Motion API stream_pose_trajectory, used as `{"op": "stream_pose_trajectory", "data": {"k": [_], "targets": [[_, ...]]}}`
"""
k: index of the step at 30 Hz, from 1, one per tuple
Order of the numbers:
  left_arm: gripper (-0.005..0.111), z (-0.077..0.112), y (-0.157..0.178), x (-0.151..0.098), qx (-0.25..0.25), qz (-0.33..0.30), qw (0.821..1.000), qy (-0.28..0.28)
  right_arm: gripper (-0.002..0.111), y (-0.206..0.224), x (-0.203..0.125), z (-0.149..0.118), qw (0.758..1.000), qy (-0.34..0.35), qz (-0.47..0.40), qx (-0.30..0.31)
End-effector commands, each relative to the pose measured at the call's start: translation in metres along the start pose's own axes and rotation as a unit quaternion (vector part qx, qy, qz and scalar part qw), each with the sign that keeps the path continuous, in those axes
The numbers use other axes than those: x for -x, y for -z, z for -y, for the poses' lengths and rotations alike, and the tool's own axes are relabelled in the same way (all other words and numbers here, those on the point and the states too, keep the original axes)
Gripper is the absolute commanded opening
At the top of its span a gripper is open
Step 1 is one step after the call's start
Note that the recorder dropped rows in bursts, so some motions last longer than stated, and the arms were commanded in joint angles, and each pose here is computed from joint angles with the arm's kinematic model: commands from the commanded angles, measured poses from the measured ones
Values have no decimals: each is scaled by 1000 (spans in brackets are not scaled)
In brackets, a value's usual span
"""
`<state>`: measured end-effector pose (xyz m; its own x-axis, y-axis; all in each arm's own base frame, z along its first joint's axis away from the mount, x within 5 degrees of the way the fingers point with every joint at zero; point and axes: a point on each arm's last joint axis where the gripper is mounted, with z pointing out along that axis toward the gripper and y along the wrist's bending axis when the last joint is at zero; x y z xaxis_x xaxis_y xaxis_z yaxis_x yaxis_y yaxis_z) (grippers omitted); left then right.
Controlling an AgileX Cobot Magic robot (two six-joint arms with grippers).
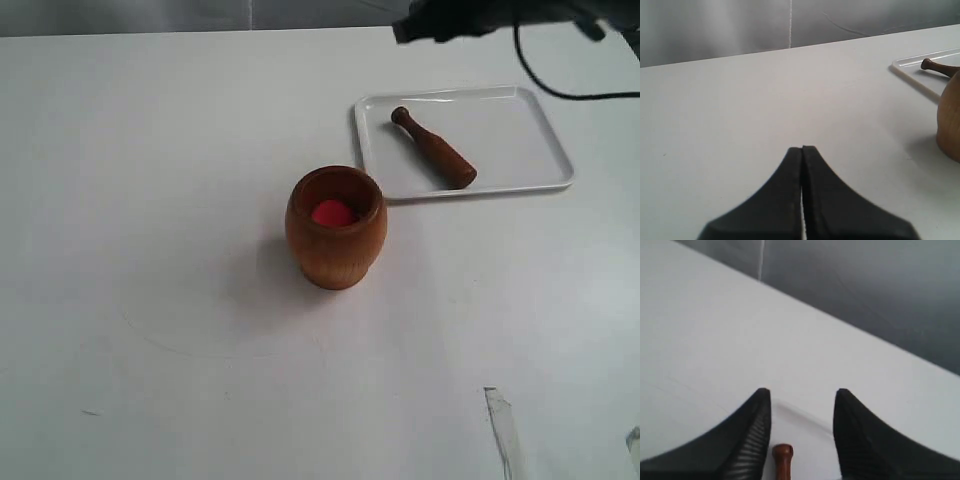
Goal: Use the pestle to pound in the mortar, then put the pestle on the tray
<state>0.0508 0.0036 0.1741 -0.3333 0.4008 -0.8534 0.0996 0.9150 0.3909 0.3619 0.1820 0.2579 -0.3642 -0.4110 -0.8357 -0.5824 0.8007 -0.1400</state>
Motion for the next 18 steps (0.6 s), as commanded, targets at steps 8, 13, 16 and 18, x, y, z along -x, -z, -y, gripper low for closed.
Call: {"op": "stream_pose_trajectory", "data": {"k": [8,13,16,18], "targets": [[0,1,0,0,-4,4,1000,6,0,182,30,-25,977,26,209,-40],[0,1,0,0,-4,4,1000,6,0,239,-7,-47,963,24,269,-18],[0,1,0,0,-4,4,1000,6,0,262,-34,-55,961,-26,275,22],[0,1,0,0,-4,4,1000,6,0,271,-54,-62,961,-58,265,59]]}}
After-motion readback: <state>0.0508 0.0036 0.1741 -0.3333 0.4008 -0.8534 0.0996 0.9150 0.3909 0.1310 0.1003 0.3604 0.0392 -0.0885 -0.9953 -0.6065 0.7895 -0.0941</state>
